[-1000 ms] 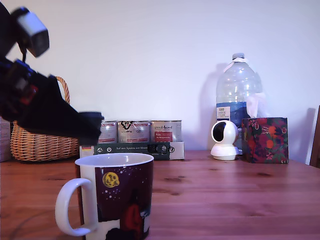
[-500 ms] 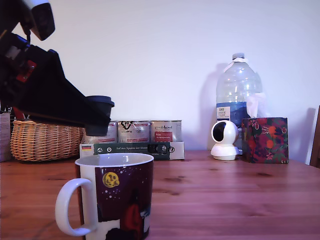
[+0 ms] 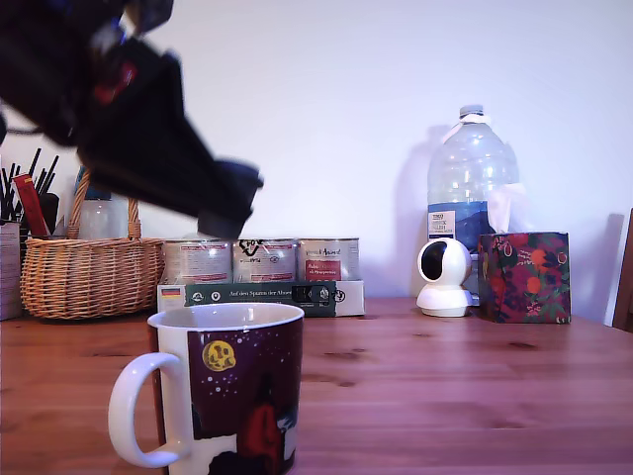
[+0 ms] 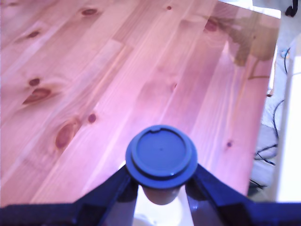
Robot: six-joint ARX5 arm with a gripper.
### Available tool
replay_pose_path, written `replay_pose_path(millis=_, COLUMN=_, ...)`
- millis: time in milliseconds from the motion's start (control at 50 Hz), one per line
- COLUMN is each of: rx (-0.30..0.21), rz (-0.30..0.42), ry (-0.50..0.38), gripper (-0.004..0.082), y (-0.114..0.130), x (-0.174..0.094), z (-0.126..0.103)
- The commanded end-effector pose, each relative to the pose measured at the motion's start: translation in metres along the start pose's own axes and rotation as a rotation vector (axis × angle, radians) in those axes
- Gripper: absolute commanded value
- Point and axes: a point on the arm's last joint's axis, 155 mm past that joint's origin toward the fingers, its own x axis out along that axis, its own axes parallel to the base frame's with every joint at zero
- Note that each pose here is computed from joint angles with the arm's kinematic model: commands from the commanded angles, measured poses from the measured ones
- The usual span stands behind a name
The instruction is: Pick up the coffee capsules from the table one by one and drop them inside the nearest coffee cup
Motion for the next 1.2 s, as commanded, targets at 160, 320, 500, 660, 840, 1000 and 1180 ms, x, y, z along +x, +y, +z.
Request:
replay_pose_path(millis=160, rx=-0.064, rz=-0.023, ry=0.166, gripper=0.0158, y=0.001, x=0.015, z=-0.023)
replay_pose_path(millis=320, rx=-0.095, rz=-0.041, ry=0.242, gripper=0.0158, y=0.002, x=0.024, z=-0.037)
replay_pose_path(millis=500, rx=-0.104, rz=-0.057, ry=0.282, gripper=0.0158, y=-0.002, x=0.03, z=-0.046)
replay_pose_path(millis=660, rx=-0.098, rz=-0.066, ry=0.289, gripper=0.0158, y=-0.006, x=0.031, z=-0.047)
replay_pose_path(millis=840, rx=-0.096, rz=-0.068, ry=0.281, gripper=0.0158, y=-0.006, x=0.031, z=-0.045)
replay_pose_path(millis=1000, rx=-0.096, rz=-0.07, ry=0.28, gripper=0.0158, y=-0.007, x=0.031, z=-0.045)
replay_pose_path(millis=1180, rx=-0.097, rz=-0.072, ry=0.28, gripper=0.0246, y=-0.007, x=0.031, z=-0.045)
